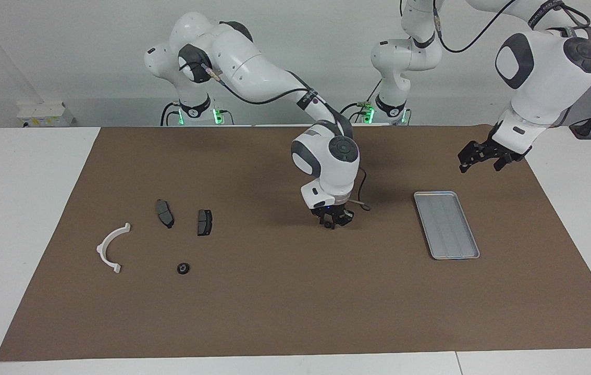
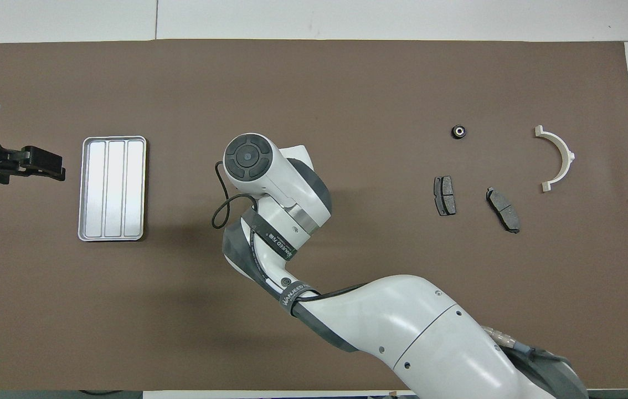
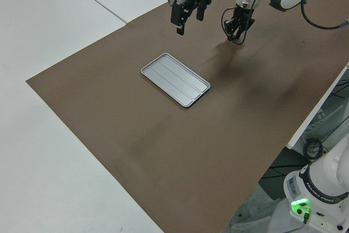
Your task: Place bearing gear from tray to pile
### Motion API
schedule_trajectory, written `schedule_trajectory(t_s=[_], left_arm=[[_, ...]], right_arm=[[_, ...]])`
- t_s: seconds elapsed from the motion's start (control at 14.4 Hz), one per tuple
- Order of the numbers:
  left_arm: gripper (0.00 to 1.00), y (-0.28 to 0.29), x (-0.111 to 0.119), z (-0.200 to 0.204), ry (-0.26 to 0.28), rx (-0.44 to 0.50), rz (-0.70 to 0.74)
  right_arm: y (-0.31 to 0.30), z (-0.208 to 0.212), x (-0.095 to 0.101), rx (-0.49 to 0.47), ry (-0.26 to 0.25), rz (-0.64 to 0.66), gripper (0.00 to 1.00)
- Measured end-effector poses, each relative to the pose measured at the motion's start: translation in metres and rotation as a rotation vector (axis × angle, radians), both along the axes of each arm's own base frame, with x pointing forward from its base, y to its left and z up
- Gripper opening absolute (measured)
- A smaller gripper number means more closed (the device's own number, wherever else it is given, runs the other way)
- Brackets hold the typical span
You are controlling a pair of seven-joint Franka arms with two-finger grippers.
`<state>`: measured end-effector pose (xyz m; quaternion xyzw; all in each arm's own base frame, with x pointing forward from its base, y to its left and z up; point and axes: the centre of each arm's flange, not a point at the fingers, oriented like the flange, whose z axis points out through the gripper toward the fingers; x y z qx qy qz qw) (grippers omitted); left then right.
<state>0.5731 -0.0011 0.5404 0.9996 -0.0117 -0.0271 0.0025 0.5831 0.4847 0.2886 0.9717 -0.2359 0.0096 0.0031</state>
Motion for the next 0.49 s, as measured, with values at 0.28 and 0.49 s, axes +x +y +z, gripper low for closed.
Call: schedule_trajectory(t_s=[0.28, 0.49], left_arm=[[1.0, 0.0, -0.001, -0.002, 0.006, 0.0, -0.002], [1.0, -0.001, -0.001, -0.002, 0.005, -0.001, -0.008]], right_arm=[[0.0, 0.001, 0.0, 0.0, 0.0, -0.001, 0.23], [-0.01, 0.002, 0.006, -0.024, 0.014, -0.004, 0.23]])
